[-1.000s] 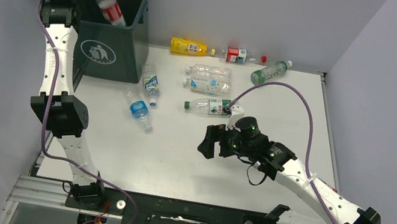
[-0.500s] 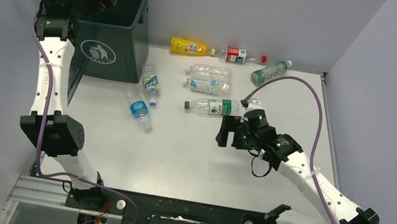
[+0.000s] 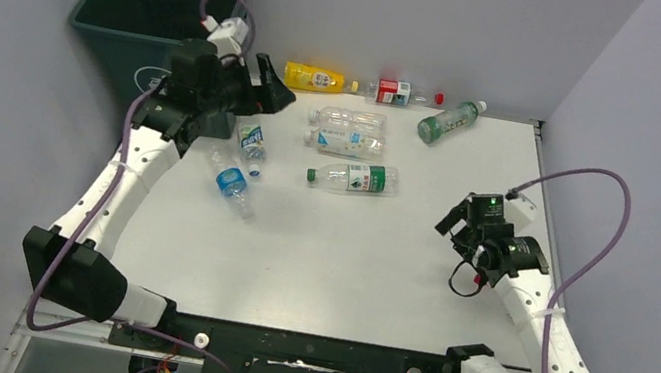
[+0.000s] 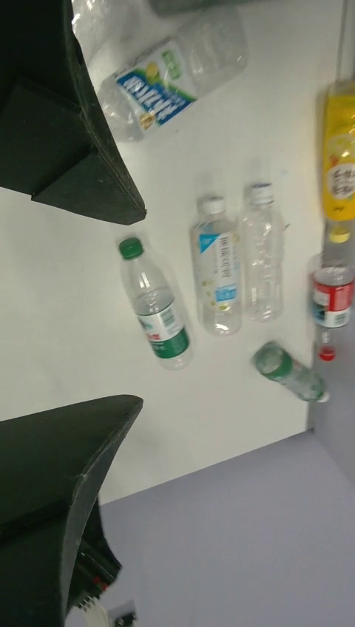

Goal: Put the plastic bottles in the bin
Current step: Pick up the plastic bottle at the center of the board, then place the plastic bottle in the trash bin.

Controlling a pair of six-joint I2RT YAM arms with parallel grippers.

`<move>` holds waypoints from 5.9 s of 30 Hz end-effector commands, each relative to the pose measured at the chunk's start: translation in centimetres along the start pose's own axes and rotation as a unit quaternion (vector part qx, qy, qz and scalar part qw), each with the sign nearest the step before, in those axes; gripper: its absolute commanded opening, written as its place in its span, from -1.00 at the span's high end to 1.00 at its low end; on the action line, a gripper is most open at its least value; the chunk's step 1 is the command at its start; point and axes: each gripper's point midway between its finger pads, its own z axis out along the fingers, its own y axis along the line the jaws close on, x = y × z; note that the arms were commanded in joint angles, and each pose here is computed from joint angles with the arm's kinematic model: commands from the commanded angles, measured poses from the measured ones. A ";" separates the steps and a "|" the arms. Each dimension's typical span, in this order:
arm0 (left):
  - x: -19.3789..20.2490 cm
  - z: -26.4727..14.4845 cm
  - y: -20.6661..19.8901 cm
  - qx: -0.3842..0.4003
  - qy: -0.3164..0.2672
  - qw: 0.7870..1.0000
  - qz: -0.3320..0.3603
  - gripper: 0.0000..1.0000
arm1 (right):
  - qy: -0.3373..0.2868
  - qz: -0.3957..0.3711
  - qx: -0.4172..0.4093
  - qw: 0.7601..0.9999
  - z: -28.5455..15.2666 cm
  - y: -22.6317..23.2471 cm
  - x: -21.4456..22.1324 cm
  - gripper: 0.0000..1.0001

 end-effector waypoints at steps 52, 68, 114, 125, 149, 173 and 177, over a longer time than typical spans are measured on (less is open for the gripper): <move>13.7 3.6 -4.3 0.073 0.130 0.989 0.007 -0.75 | -0.002 0.396 0.423 0.815 7.4 -25.7 0.3 -0.98; 17.2 4.4 -7.1 0.091 0.172 0.981 0.020 -0.75 | -0.014 0.318 0.299 0.900 9.2 -22.7 -0.5 -0.23; 23.7 3.3 -15.8 0.252 0.191 0.949 -0.015 -0.76 | -0.028 0.054 -0.325 0.944 0.2 16.1 -4.2 -0.15; 25.3 3.3 -15.6 0.255 0.204 0.945 -0.008 -0.77 | -0.018 0.025 -0.393 0.919 -2.1 20.3 -3.4 -0.15; 25.4 3.3 -16.1 0.256 0.196 0.946 0.009 -0.40 | 0.034 -0.024 -0.469 0.882 -4.1 24.3 -0.3 -0.18; 20.5 4.0 -12.0 0.184 0.160 0.969 0.051 -0.04 | -0.005 -0.016 -0.415 0.910 -4.3 19.5 -4.0 -1.00; 17.7 4.0 -10.3 0.166 0.140 0.974 0.056 -0.05 | -0.023 -0.009 -0.399 0.917 -4.4 17.2 -4.9 -0.97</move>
